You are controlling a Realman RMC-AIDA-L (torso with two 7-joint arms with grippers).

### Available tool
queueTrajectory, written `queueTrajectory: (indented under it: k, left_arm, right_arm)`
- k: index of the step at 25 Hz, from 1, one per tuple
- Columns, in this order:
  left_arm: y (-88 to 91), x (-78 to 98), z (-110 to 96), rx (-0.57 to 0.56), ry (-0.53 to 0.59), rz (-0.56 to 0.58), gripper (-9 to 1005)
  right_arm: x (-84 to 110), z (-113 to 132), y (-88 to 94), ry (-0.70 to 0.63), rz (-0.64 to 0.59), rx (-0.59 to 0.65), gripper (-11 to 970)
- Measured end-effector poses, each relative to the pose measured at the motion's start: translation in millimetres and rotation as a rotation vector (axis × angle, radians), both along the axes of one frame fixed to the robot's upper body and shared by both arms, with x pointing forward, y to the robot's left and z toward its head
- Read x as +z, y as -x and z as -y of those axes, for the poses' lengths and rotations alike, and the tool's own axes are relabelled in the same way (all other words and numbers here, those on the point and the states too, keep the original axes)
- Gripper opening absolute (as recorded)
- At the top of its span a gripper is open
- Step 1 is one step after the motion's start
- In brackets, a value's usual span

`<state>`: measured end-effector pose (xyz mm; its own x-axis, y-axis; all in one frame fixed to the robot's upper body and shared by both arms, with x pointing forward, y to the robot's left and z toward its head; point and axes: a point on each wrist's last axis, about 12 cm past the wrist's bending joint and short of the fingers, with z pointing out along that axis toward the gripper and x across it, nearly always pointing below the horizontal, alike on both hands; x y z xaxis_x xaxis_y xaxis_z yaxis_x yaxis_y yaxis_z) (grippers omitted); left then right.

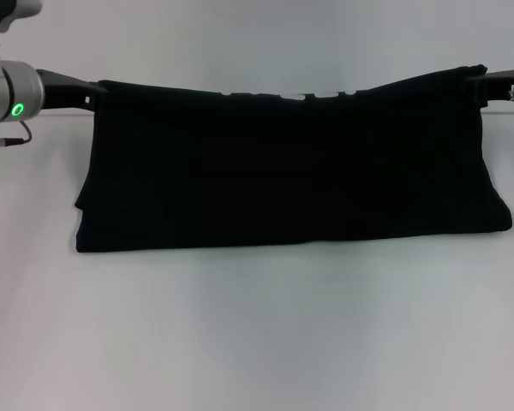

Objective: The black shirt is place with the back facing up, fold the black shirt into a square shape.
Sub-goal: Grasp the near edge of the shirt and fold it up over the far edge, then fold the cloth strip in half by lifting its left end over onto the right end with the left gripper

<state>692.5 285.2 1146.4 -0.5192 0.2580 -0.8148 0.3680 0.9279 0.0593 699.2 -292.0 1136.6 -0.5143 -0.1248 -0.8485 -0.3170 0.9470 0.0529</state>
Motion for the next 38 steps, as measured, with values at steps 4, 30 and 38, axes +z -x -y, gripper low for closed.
queueTrajectory:
  k: [4,30,38]
  left_arm:
    - [-1.2,-1.7,2.4,0.016,-0.005,0.011,38]
    - [49.7,-10.5,-34.1,0.091,0.244,-0.218,813]
    - [63.4,-21.3,-35.7,0.106,0.273,-0.306,948]
  right_arm:
    - [0.4,-0.9,-0.6,-0.001,0.002,-0.002,98]
    - [15.1,26.7,46.9,-0.326,-0.156,0.175,677]
    - [2.1,32.3,72.8,-0.379,-0.227,0.252,676]
